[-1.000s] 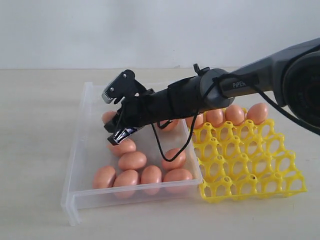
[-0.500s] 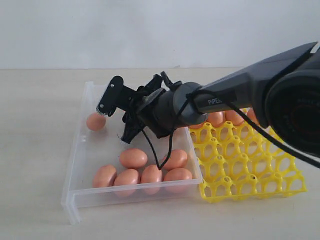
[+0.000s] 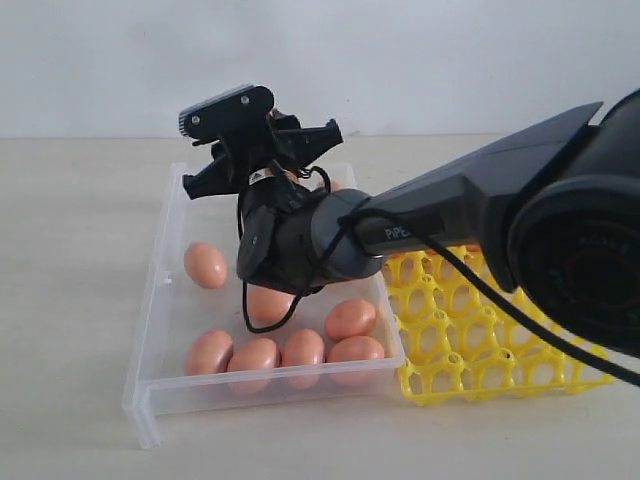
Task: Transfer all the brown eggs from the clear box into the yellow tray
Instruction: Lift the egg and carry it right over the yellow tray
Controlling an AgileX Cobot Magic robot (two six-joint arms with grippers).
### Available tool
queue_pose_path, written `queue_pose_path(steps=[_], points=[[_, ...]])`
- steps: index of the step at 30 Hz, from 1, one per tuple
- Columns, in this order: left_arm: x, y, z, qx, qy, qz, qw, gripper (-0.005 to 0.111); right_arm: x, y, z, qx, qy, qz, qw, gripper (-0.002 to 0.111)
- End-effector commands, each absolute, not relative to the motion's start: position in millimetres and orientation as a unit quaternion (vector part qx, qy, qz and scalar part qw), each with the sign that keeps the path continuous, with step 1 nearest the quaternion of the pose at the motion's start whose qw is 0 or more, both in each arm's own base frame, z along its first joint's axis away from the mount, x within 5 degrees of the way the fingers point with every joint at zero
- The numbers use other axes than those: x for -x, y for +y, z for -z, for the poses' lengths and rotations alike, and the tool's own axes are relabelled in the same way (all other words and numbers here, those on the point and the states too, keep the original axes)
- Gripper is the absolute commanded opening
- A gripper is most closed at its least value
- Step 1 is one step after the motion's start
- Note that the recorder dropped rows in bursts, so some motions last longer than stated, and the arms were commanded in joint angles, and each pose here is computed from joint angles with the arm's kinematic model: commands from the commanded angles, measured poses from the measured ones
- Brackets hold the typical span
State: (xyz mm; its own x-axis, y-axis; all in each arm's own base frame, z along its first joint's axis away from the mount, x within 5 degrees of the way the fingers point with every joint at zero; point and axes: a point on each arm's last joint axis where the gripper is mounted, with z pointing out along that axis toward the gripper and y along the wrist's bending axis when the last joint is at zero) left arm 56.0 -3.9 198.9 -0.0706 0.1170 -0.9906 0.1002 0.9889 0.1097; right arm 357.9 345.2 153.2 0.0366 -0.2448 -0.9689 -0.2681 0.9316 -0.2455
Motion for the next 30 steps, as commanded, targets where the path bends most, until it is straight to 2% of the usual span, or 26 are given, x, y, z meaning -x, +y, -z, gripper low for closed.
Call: queue_pose_path(steps=[1,6,11,22,24,28,30], points=[[-56,-4,-198,-0.074,0.732,-0.001,0.678,0.004,-344,354,-165,0.191,0.638,-0.148,0.731,0.000],[-56,-4,-198,-0.074,0.732,-0.001,0.678,0.004,-326,349,-183,0.249,0.551,-0.307,0.735,0.000],[-56,-4,-198,-0.074,0.732,-0.001,0.678,0.004,-316,319,-191,0.265,0.517,-0.405,0.706,0.000],[-56,-4,-198,-0.074,0.732,-0.001,0.678,0.004,-288,207,-184,0.320,0.585,-0.380,0.640,0.000],[-56,-4,-198,-0.074,0.732,-0.001,0.678,0.004,-285,188,-185,0.276,0.613,-0.395,0.626,0.000],[-56,-4,-198,-0.074,0.732,-0.001,0.678,0.004,-289,138,-173,0.077,0.685,-0.429,0.584,0.000],[-56,-4,-198,-0.074,0.732,-0.001,0.678,0.004,-287,124,-168,0.071,0.696,-0.420,0.578,0.000]])
